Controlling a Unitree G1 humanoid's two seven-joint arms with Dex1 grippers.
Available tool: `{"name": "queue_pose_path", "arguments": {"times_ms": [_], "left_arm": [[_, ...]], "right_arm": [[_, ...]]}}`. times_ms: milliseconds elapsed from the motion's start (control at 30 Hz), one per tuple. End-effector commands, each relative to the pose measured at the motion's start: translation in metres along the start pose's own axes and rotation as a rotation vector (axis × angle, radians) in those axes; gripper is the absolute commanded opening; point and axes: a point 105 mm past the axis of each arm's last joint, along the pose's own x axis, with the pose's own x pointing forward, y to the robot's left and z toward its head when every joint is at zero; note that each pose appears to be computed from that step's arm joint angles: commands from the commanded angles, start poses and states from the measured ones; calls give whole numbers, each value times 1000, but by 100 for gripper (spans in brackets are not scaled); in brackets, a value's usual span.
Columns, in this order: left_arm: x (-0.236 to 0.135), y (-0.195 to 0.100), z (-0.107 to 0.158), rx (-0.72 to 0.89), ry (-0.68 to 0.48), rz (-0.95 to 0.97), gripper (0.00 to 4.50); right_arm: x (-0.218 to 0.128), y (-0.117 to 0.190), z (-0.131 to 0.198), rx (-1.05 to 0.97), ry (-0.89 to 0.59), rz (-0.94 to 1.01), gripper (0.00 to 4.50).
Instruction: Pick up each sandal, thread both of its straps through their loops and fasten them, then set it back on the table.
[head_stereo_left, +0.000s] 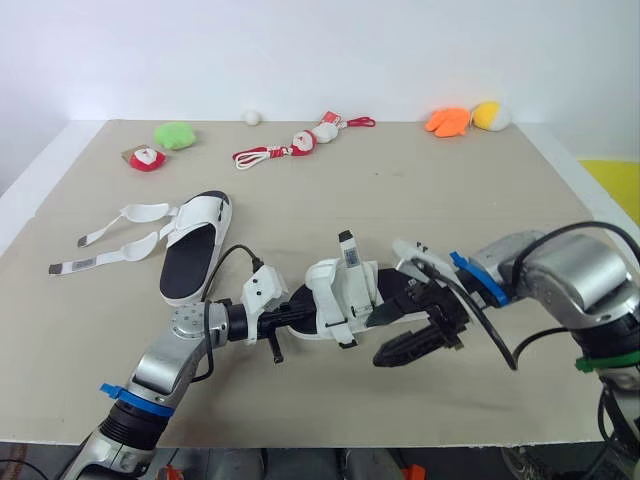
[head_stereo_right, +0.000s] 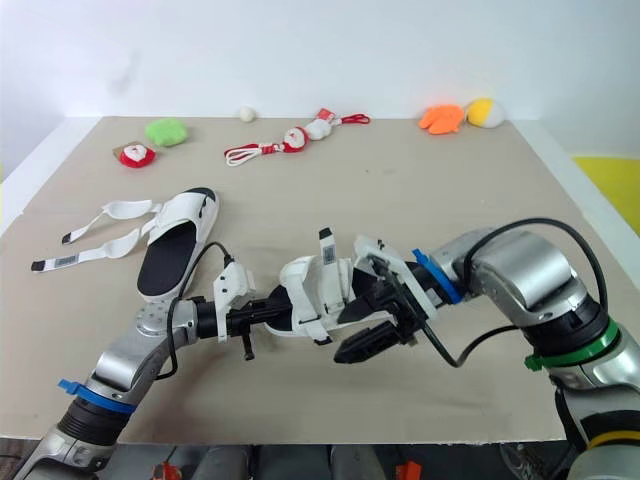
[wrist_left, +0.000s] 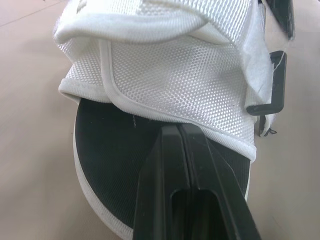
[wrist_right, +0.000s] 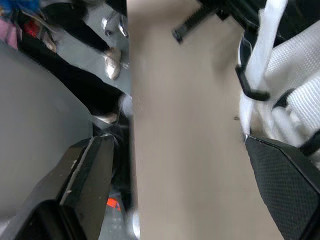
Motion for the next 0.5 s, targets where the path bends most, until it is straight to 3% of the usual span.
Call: {"name": "queue_pose_path", "arguments": {"times_ms": [33,333,433,467,500], "left_arm": [[-2,-5,-40,-91,136,7,0],[-1,-6,-40,-93,135,1,0],[-2,-6,-40,-93,137,3,0],[-2,-6,-40,-93,137,4,0],[-2,-6,-40,-93,137,5,0]], "right_arm": [[-7,-2,2,-7,29,-82,445],[21,-21,1,63,-18,-186,445],[30,-18,7,73,-49,-173,365],[33,-19,9,73,-59,-177,288],[35,-19,10,76,-66,-181,256]]}}
